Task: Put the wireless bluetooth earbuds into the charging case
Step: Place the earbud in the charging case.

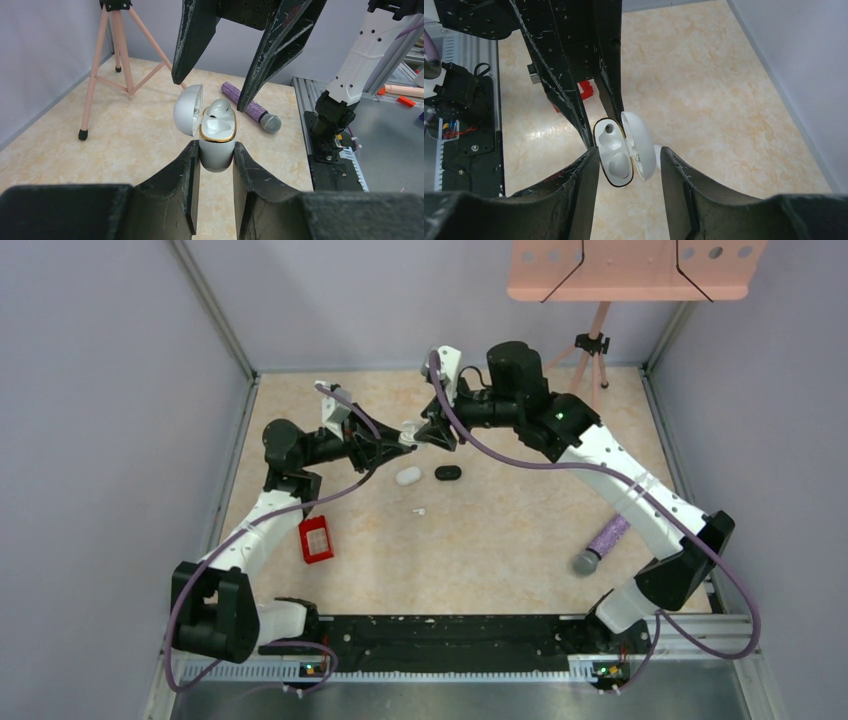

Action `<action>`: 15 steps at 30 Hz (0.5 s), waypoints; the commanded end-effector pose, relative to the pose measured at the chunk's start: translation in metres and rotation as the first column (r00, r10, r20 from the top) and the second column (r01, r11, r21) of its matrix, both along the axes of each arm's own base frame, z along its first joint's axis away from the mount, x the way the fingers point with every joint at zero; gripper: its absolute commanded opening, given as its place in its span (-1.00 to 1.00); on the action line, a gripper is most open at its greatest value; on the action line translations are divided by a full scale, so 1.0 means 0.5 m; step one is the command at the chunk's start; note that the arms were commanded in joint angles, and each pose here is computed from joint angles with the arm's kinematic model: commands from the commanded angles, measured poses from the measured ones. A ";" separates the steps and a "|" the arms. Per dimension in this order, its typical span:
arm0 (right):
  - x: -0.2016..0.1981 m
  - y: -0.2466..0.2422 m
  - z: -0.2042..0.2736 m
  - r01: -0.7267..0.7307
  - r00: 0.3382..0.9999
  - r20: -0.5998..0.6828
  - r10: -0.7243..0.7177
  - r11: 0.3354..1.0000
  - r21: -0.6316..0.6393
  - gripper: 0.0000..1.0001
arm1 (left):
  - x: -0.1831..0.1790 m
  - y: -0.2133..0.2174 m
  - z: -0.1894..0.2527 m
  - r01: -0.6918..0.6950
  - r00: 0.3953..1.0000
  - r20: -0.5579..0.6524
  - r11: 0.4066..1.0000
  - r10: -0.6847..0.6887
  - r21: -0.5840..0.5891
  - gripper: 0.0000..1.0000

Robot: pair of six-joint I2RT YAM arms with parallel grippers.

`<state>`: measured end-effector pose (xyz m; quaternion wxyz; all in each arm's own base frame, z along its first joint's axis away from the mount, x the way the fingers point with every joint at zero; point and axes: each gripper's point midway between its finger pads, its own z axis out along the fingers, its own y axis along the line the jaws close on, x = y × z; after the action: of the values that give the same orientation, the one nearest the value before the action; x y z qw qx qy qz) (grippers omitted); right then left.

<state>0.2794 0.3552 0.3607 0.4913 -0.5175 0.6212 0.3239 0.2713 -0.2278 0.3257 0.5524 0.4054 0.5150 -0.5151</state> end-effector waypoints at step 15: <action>0.030 -0.073 -0.161 0.177 0.977 -0.106 -0.187 0.979 -0.099 -0.18 | 0.129 0.138 0.025 -0.418 0.908 -0.053 0.904 0.415 -0.085 -1.00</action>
<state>0.2996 0.3257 0.3361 0.4987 -0.4461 0.6850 0.2882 0.3208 -0.1865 0.3172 0.6069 0.2954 0.5750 -0.4623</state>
